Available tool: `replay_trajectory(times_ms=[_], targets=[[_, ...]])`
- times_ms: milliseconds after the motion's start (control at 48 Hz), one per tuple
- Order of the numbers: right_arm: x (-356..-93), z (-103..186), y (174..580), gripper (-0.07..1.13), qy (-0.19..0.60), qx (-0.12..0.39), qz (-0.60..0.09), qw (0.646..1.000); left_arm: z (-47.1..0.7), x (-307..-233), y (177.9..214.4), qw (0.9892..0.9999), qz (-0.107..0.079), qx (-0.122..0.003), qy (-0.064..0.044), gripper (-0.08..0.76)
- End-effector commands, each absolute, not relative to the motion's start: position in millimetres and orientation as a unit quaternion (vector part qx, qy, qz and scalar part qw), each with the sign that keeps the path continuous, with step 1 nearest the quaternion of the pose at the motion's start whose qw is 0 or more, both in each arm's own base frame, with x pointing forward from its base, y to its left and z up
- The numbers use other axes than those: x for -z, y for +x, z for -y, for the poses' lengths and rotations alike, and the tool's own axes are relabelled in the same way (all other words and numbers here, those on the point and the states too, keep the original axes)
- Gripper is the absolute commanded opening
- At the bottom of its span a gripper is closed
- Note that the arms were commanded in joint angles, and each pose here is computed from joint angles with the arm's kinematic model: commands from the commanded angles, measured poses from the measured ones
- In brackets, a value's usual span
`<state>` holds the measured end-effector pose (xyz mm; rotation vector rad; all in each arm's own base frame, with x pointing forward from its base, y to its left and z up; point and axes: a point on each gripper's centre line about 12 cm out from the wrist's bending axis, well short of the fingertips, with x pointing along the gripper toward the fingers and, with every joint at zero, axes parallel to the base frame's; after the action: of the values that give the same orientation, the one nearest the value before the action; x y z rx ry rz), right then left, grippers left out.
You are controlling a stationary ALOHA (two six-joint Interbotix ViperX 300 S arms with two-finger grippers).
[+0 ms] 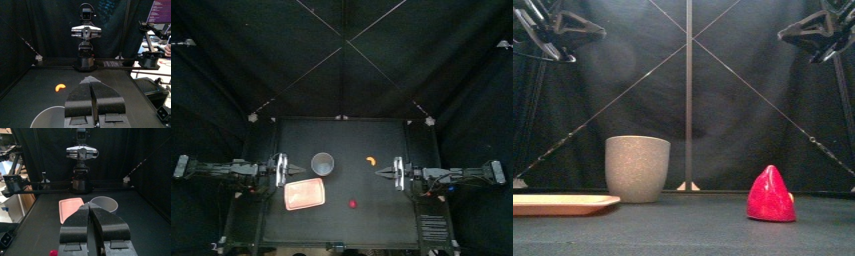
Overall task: Pick the tangerine then place it in the grey bowl
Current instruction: Pick the tangerine
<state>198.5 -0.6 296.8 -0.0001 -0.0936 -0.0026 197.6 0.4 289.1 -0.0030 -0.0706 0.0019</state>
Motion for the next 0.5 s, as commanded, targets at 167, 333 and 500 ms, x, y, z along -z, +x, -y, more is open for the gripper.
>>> replay_trajectory(times_ms=[167,333,500], targets=[[-299.1,14.4,210.2,0.05,0.080,0.039,0.003,0.996,-1.8,-297.8,202.7,0.9999,-0.010,-0.005,-0.008,0.081],[-298.3,37.3,213.6,0.05,0.117,0.094,-0.072,0.986,-5.7,-303.0,201.6,0.9997,-0.017,-0.015,-0.006,0.081],[-288.6,69.8,208.7,0.12,0.150,0.167,-0.167,0.960,-12.4,-305.0,198.8,0.9994,-0.011,-0.032,-0.007,0.081]])
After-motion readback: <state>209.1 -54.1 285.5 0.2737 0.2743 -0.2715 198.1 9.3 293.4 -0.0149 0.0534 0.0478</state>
